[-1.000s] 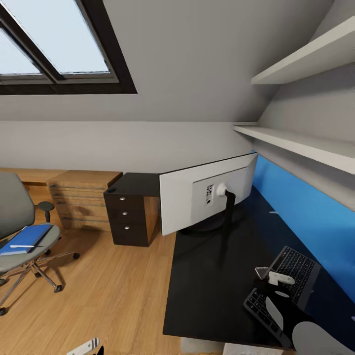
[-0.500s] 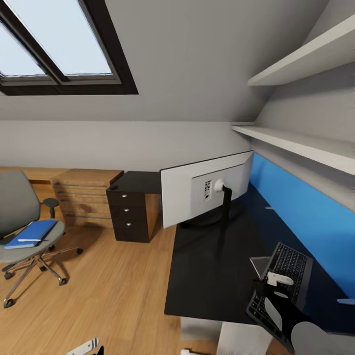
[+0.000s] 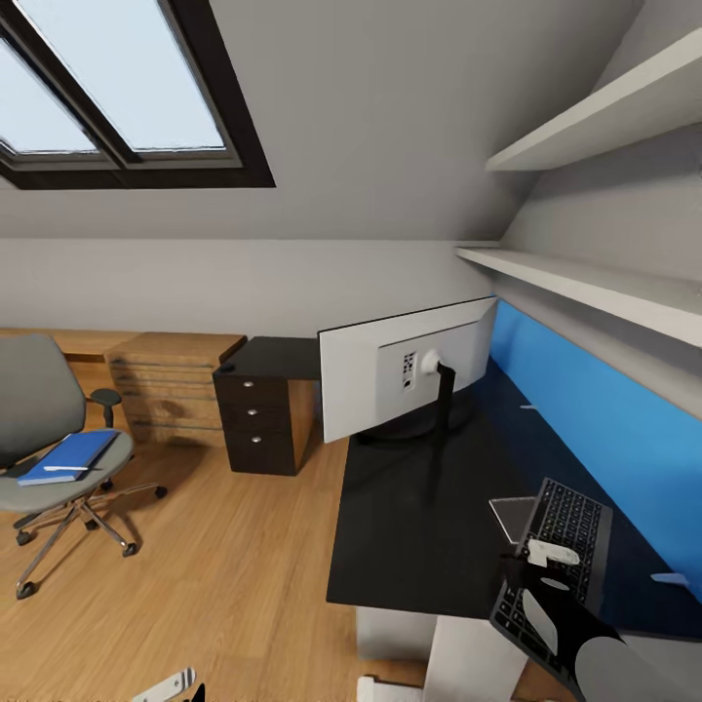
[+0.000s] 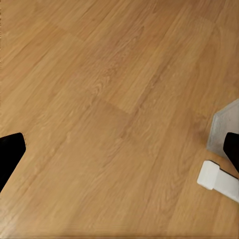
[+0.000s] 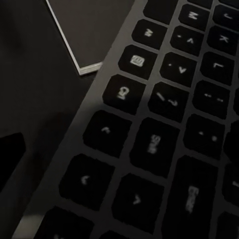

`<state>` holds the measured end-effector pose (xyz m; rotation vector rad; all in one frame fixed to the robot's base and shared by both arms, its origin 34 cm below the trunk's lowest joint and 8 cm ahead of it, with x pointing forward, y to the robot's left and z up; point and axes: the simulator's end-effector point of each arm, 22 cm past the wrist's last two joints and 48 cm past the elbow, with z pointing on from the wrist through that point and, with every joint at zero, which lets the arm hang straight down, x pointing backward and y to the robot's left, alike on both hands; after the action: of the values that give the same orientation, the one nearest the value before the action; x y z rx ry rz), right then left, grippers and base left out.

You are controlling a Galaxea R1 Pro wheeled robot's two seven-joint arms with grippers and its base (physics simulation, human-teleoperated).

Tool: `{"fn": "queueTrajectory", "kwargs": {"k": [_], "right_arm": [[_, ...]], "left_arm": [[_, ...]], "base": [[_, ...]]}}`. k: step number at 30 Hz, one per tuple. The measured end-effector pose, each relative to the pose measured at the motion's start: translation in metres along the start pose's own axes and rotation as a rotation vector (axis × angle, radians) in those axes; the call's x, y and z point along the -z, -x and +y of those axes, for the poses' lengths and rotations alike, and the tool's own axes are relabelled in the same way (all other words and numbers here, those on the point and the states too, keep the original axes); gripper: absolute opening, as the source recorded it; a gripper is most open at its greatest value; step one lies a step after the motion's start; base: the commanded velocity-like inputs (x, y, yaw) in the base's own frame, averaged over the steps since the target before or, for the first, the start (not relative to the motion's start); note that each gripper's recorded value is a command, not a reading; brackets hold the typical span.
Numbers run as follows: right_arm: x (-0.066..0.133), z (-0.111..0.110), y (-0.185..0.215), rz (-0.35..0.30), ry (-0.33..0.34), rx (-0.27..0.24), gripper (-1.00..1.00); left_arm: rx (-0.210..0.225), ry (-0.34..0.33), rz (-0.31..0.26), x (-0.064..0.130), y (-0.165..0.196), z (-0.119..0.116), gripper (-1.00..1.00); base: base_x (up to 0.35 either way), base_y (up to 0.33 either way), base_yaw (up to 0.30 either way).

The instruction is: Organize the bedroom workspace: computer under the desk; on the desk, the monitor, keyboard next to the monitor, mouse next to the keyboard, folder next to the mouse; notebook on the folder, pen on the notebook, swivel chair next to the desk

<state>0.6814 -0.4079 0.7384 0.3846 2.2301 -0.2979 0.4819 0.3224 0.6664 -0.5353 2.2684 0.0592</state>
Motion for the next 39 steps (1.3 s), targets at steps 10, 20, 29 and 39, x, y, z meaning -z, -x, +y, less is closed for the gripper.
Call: {"fn": "queueTrajectory", "kwargs": {"k": [10, 20, 29, 39], "right_arm": [[0.0006, 0.0053, -0.0009, 0.0, 0.006, 0.0, 1.0], [0.0006, 0.0053, -0.004, 0.006, 0.005, 0.003, 1.0], [0.001, 0.0052, -0.0042, 0.007, 0.006, 0.004, 1.0], [0.0025, 0.0041, -0.0049, 0.009, 0.004, -0.007, 1.0]], "left_arm": [[-0.001, 0.001, 0.001, -0.0003, -0.0006, 0.0005, 1.0], [0.0, 0.003, 0.001, -0.0003, -0.0006, 0.0008, 1.0], [0.0, 0.002, 0.001, 0.0, -0.0005, 0.0008, 1.0], [0.001, 0.001, -0.006, 0.0006, 0.0023, 0.0001, 1.0]], "base": [[-0.068, 0.0, 0.0], [-0.137, 0.0, 0.0], [-0.013, 0.0, 0.0], [0.0, 0.0, 0.0]]}}
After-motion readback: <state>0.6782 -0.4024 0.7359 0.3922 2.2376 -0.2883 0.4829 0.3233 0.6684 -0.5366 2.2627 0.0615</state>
